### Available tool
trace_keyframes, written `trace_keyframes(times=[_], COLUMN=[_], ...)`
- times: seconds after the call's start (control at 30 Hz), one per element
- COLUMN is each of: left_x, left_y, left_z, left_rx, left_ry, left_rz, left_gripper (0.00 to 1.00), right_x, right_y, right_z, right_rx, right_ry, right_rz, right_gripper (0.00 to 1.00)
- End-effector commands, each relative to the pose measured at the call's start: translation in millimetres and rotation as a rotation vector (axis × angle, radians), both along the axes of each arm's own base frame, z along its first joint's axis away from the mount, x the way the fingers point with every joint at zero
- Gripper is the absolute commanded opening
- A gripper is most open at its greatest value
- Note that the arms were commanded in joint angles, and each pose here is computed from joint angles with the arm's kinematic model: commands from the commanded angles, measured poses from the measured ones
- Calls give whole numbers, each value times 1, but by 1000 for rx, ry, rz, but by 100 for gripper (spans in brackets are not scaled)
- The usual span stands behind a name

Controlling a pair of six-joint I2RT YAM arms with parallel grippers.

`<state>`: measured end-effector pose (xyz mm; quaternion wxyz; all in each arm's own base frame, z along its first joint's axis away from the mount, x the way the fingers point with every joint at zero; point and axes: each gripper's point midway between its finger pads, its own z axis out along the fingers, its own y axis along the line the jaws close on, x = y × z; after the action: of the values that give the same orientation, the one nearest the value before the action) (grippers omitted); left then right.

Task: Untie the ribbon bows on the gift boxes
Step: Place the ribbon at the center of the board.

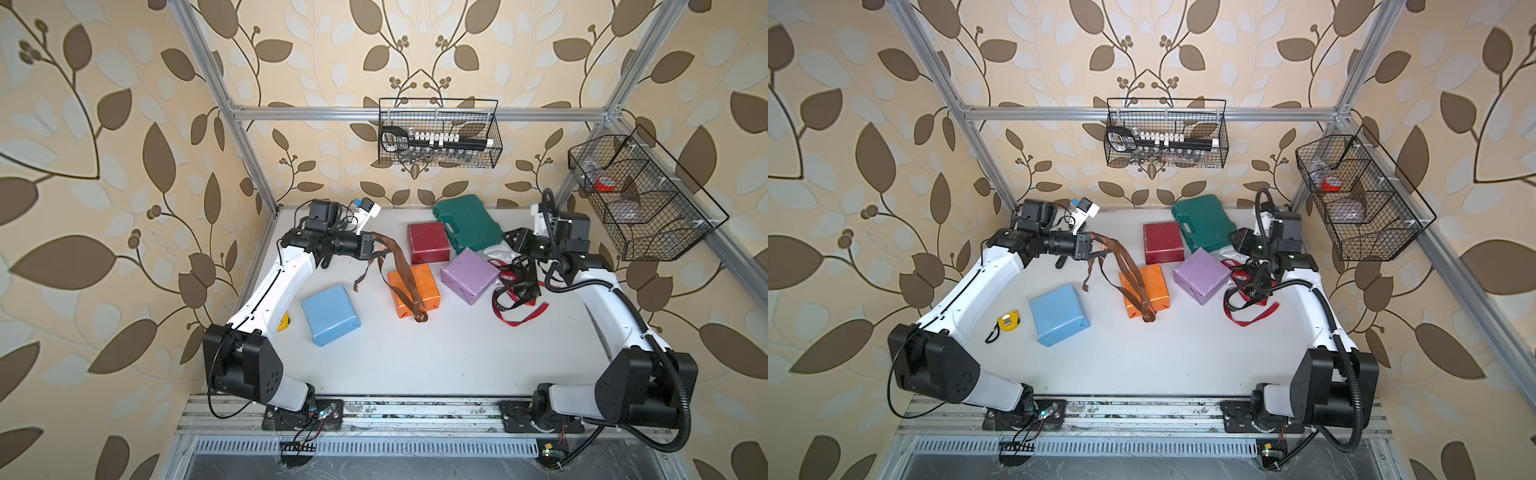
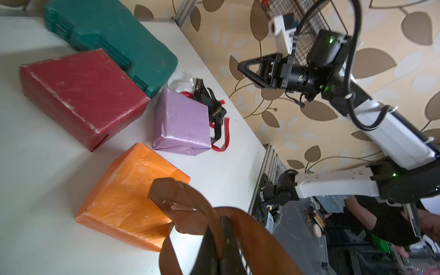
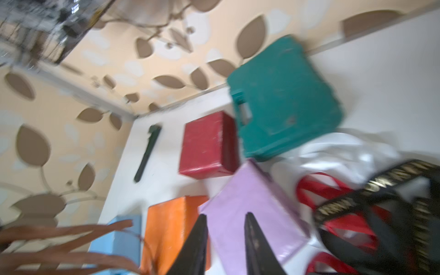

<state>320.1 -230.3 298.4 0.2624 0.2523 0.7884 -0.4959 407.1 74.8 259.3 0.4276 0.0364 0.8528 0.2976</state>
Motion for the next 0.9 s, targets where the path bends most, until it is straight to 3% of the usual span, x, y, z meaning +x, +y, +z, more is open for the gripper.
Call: trace_keyframes(times=[0.0, 0.17, 0.33, 0.63, 0.77, 0.87], left_x=[-22, -43, -49, -57, -60, -61], left_y=[-16, -35, -44, -57, -58, -58], left_z=[2, -3, -8, -9, -8, -8], left_rx=[42, 57, 58, 52, 45, 43], left_ry=[-31, -41, -24, -5, -6, -4], left_rz=[-87, -175, -210, -263, -272, -275], left_gripper=[0, 0, 0, 0, 0, 0], right_x=[-24, -63, -94, -104, -102, -97], right_y=[66, 143, 193, 242, 247, 247], right_z=[64, 105, 110, 79, 66, 62], right_rx=[22, 30, 48, 2, -15, -28], right_ry=[-201, -363, -412, -373, -345, -339], right_rz=[270, 541, 745, 849, 850, 832], right_gripper=[38, 44, 46, 46, 37, 24])
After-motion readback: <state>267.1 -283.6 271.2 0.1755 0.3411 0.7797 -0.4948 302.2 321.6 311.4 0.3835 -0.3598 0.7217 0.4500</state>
